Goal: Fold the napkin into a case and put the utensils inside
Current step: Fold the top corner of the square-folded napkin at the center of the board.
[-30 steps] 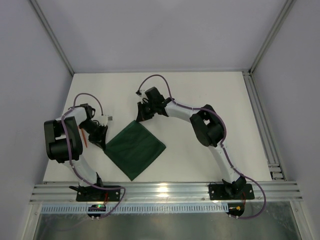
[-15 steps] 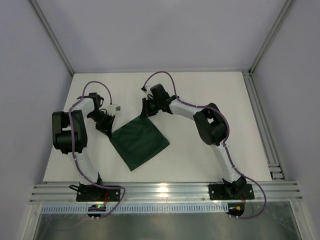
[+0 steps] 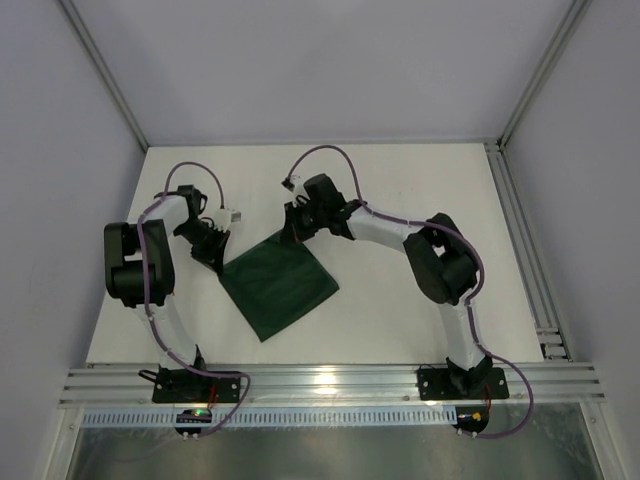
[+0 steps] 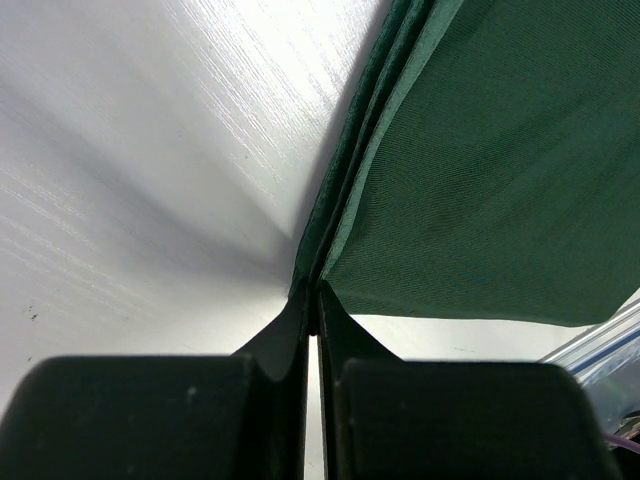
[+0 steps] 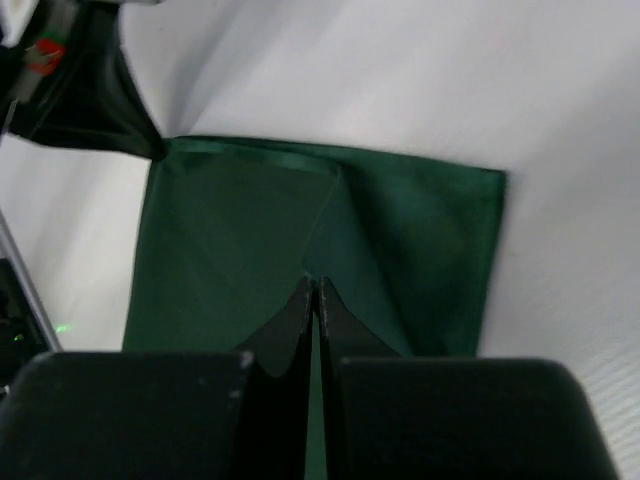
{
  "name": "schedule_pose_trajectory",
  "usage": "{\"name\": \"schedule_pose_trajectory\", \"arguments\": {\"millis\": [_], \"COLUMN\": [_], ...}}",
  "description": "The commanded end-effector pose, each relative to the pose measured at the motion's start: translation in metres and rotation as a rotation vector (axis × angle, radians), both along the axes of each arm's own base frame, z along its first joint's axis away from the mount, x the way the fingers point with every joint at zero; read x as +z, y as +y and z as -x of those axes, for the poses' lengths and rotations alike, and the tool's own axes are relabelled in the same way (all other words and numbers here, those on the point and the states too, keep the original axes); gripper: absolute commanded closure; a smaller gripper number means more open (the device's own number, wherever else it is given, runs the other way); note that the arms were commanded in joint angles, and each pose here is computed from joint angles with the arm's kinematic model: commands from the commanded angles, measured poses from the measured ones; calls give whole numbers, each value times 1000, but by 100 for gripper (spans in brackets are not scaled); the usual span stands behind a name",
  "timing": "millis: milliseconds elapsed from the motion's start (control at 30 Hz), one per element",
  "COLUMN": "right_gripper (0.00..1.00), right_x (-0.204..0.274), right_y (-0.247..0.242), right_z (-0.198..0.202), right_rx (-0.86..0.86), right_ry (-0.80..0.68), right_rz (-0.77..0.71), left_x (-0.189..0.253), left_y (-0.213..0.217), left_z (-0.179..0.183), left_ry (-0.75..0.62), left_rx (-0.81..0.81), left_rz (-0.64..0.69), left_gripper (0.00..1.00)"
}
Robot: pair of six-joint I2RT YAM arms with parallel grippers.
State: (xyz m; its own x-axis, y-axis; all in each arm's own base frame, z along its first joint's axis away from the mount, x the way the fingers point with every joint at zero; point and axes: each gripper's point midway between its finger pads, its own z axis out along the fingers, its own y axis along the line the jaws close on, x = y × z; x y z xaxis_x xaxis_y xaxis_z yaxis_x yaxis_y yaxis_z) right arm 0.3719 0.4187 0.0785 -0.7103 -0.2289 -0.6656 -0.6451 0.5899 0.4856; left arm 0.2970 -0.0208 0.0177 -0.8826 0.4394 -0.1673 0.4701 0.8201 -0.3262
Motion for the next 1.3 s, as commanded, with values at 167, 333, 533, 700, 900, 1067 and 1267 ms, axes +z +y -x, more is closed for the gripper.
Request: {"name": "schedule_pose_trajectory", "arguments": {"millis": [167, 333, 533, 700, 900, 1067, 1267], "right_gripper": [96, 96, 96, 96, 96, 96, 96], "right_x": [34, 29, 23, 23, 9, -5, -18], "right_y": [32, 42, 43, 42, 45, 52, 50], "right_z": [84, 122, 168, 203, 215, 225, 228], "right_rx": [152, 204, 297, 372, 382, 415, 437], "right_ry": [-54, -37, -46, -46, -21, 7, 16], "right_rz": [-119, -115, -88, -85, -50, -20, 14], "left_x": [-1, -2, -4, -5, -6, -6, -5], "left_y": [-4, -5, -7, -10, -11, -9, -11], "left_z": [-15, -16, -13, -13, -14, -16, -17], "left_ry": [-57, -67, -81, -94, -99, -105, -106], "left_rx": [12, 20, 24, 35, 43, 44, 46], "left_rz": [38, 45, 48, 63, 66, 61, 67], "left_gripper": [99, 99, 99, 99, 98, 98, 98]}}
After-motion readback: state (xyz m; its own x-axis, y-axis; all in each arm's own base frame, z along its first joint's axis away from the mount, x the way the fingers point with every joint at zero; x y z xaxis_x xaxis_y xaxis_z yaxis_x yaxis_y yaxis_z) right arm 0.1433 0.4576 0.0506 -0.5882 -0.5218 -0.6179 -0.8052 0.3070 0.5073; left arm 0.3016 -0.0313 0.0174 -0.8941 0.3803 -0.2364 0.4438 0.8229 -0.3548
